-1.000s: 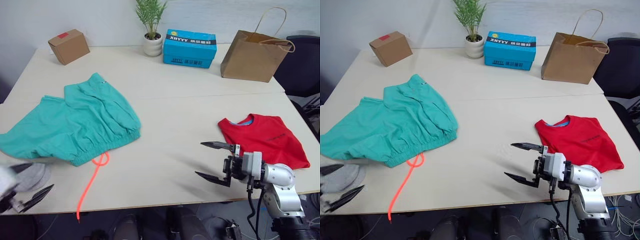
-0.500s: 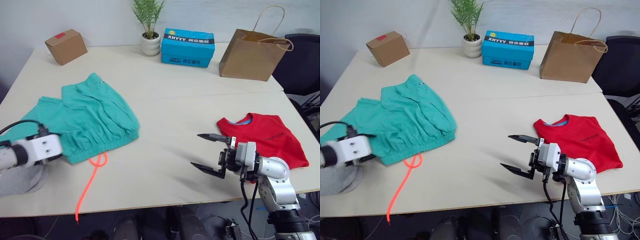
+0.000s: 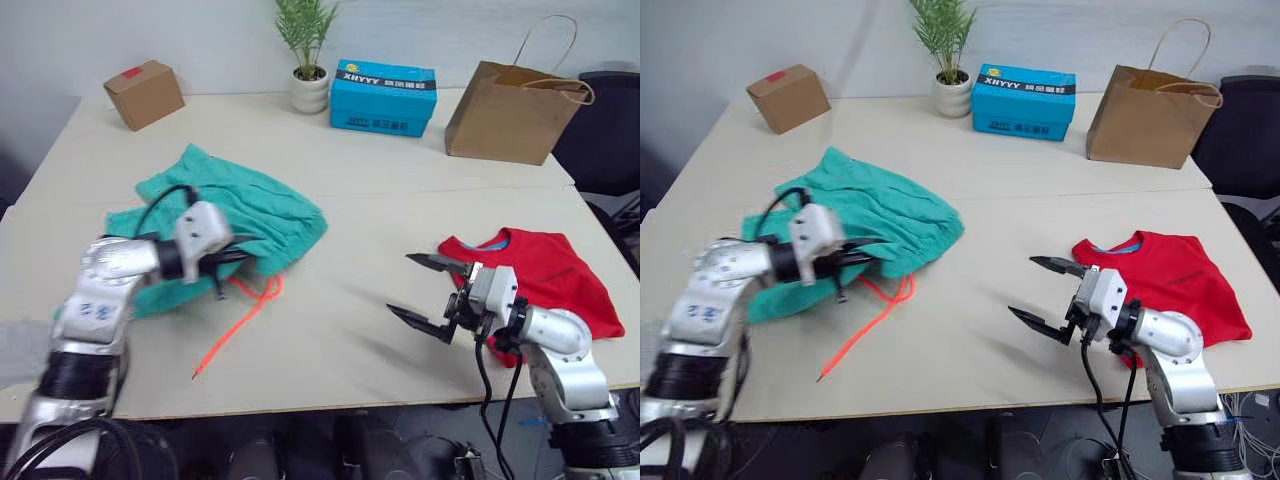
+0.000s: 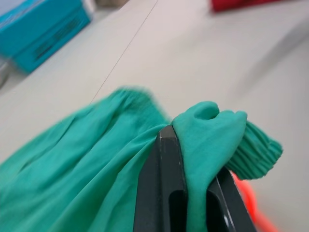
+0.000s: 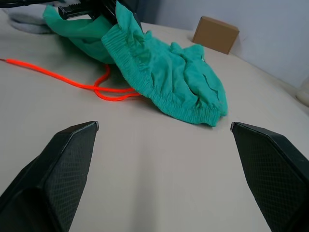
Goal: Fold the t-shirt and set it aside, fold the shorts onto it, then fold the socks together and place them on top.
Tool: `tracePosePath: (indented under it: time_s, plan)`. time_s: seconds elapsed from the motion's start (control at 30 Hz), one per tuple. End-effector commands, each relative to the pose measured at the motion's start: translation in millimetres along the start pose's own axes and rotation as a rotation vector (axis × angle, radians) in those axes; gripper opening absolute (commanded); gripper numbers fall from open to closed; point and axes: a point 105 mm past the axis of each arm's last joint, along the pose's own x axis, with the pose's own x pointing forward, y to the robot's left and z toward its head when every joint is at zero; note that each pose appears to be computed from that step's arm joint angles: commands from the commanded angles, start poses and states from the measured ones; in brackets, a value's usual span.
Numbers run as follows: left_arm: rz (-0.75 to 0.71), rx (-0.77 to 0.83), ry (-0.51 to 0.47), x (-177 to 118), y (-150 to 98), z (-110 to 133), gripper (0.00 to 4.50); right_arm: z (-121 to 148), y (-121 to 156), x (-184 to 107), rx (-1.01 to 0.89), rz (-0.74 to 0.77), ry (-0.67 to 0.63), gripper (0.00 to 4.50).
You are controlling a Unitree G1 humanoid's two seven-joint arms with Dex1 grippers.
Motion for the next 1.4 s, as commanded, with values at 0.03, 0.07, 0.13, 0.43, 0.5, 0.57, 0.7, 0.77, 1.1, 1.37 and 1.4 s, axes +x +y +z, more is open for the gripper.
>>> tracePosePath:
  time_s: [0.03, 0.07, 0.13, 0.43, 0.5, 0.57, 0.7, 0.77, 1.1, 1.37, 1.4]
  plan:
    - [-0.192, 0.06, 0.001, 44.4, -25.9, 4.9, 0.02, 5.9, -12.0, -1.5, -0.052, 0.0, 0.057, 4.5]
    - [-0.199, 0.054, -0.026, 60.2, -26.7, 8.1, 0.02, 5.1, -13.6, -1.3, -0.05, 0.001, 0.072, 4.5]
    - [-0.213, 0.043, -0.063, 85.6, -29.4, 15.0, 0.02, 4.1, -14.7, -1.6, -0.044, 0.002, 0.095, 4.5]
    - [-0.275, -0.056, -0.137, 145.8, -52.3, 37.5, 0.02, 7.2, -28.3, -38.2, 0.037, -0.087, 0.202, 4.5]
    - [-0.283, -0.091, -0.147, 140.5, -53.6, 37.2, 0.2, 6.9, -24.9, -37.0, 0.069, -0.081, 0.211, 4.5]
    - [-0.308, -0.106, -0.174, 128.8, -54.6, 40.1, 0.58, 4.6, -20.6, -35.7, 0.12, -0.083, 0.226, 4.5]
    - [-0.337, -0.064, -0.212, 92.3, -46.7, 45.3, 1.79, -2.0, -6.2, -28.9, 0.24, -0.106, 0.242, 4.5]
    - [-0.286, -0.026, -0.239, 75.4, -33.5, 50.7, 2.44, -3.3, 4.0, -23.2, 0.31, -0.104, 0.238, 4.5]
    - [-0.21, 0.017, -0.164, -34.3, -26.9, 24.9, 3.67, -8.6, 47.5, -1.5, 0.328, -0.118, 0.265, 4.5]
    - [-0.206, -0.082, -0.186, 7.3, -47.0, 12.3, 4.49, -12.8, 53.2, -8.6, 0.23, -0.066, 0.273, 4.5]
    - [-0.215, -0.077, -0.18, 18.6, -47.4, 11.6, 4.49, -13.6, 50.5, -10.3, 0.226, -0.078, 0.275, 4.5]
